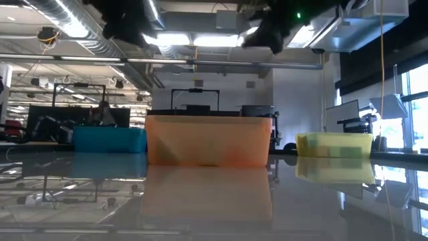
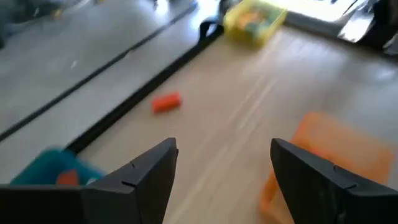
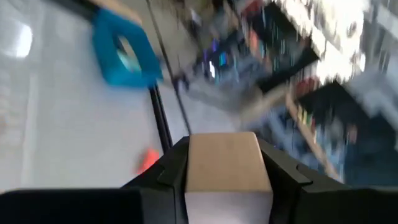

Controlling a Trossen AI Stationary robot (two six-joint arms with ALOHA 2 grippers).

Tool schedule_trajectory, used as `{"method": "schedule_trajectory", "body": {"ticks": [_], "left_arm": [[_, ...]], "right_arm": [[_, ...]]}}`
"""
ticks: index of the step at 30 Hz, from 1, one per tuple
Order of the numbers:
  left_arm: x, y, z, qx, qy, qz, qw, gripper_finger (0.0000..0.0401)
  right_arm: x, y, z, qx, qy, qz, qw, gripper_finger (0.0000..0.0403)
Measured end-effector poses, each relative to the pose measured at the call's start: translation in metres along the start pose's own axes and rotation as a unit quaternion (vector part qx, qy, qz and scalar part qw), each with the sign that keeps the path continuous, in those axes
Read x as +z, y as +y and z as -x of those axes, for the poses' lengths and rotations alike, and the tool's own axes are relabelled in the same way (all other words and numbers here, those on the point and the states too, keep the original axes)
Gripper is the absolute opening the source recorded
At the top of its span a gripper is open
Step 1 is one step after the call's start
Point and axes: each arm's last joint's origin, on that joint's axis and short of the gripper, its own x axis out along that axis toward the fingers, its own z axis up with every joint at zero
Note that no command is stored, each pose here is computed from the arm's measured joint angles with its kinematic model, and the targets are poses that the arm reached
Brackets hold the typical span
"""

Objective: Sort blocks by size
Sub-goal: Put the brown cube block into the yellow bin

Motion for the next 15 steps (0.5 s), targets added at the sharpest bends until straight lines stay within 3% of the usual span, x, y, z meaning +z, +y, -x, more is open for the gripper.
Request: {"method": "schedule_trajectory", "body": {"ticks": [6, 12, 15], "left_arm": [[-0.016, -0.001, -0.006, 0.027, 0.075, -0.007, 0.997, 0.0246], [-0.021, -0.011, -0.014, 0.025, 0.094, -0.038, 0.995, 0.0246], [-0.023, -0.014, -0.017, 0.024, 0.101, -0.046, 0.994, 0.0246]], "right_arm": [[-0.052, -0.033, -0.016, -0.024, 0.151, -0.060, 0.986, 0.0135], [-0.109, -0.066, -0.026, -0.044, 0.278, -0.131, 0.951, 0.0135], [-0.132, -0.081, -0.026, -0.045, 0.310, -0.199, 0.929, 0.0135]]}}
